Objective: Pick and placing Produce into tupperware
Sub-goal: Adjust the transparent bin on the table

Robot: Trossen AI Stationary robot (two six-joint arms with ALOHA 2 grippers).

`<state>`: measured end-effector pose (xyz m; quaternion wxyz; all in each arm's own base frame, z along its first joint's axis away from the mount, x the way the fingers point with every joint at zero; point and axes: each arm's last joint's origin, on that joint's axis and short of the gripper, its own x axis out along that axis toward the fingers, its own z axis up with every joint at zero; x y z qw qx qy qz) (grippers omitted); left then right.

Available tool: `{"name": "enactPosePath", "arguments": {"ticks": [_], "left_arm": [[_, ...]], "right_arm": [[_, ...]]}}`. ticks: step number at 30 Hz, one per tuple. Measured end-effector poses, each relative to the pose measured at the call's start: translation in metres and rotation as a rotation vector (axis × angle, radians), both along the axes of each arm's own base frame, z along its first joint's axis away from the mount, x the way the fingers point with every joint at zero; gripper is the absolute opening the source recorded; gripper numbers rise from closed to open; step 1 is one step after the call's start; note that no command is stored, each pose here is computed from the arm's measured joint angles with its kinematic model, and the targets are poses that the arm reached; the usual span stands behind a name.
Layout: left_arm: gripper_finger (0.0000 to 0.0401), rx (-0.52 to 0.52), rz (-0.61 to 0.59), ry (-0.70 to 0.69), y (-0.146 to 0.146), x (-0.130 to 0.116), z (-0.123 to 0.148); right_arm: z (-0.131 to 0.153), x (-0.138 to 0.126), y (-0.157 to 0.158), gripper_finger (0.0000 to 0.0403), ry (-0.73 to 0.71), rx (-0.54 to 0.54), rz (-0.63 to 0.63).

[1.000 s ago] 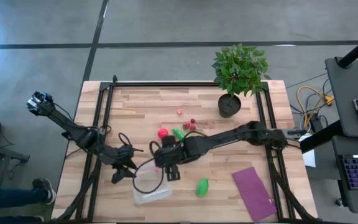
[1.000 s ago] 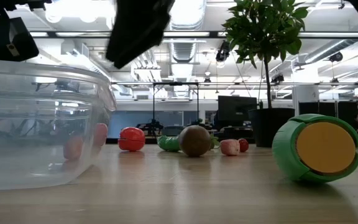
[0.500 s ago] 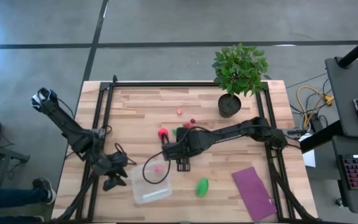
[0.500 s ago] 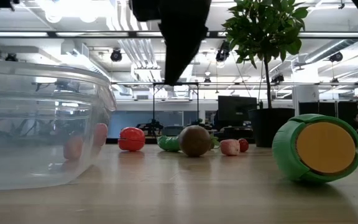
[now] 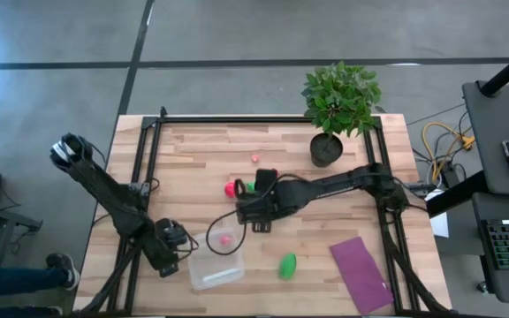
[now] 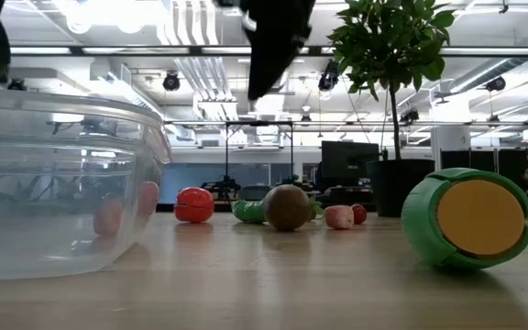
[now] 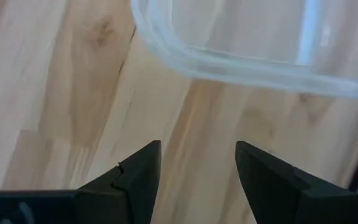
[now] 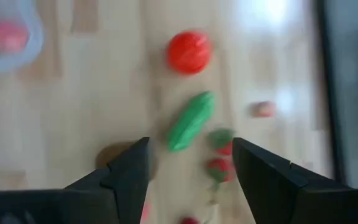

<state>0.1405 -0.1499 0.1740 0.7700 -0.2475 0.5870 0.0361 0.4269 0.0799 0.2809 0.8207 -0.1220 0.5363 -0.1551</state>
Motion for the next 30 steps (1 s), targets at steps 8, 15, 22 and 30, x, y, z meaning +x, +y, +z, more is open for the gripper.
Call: {"name": "enactPosePath", "arguments": {"ticks": [8,15,22,30], "left_arm": [[0.0192,0.019,0.044,-0.099,-0.015,0.019,-0.018],[0.0192,0.077,0.095,-0.134,-0.009,0.029,-0.024],[0.0192,0.165,0.109,-0.188,0.005,0.038,-0.021],[0.0192,0.247,0.083,-0.143,0.018,0.037,-0.02]], "right_arm": [[0.036,-0.016,-0.02,0.0214,-0.095,0.008,-0.086],[0.023,-0.033,-0.022,0.0214,0.1,-0.009,-0.085],[0.01,-0.049,-0.019,0.0214,0.164,0.019,-0.156],[0.001,-0.072,-0.02,0.0214,0.171,0.143,-0.274]]}}
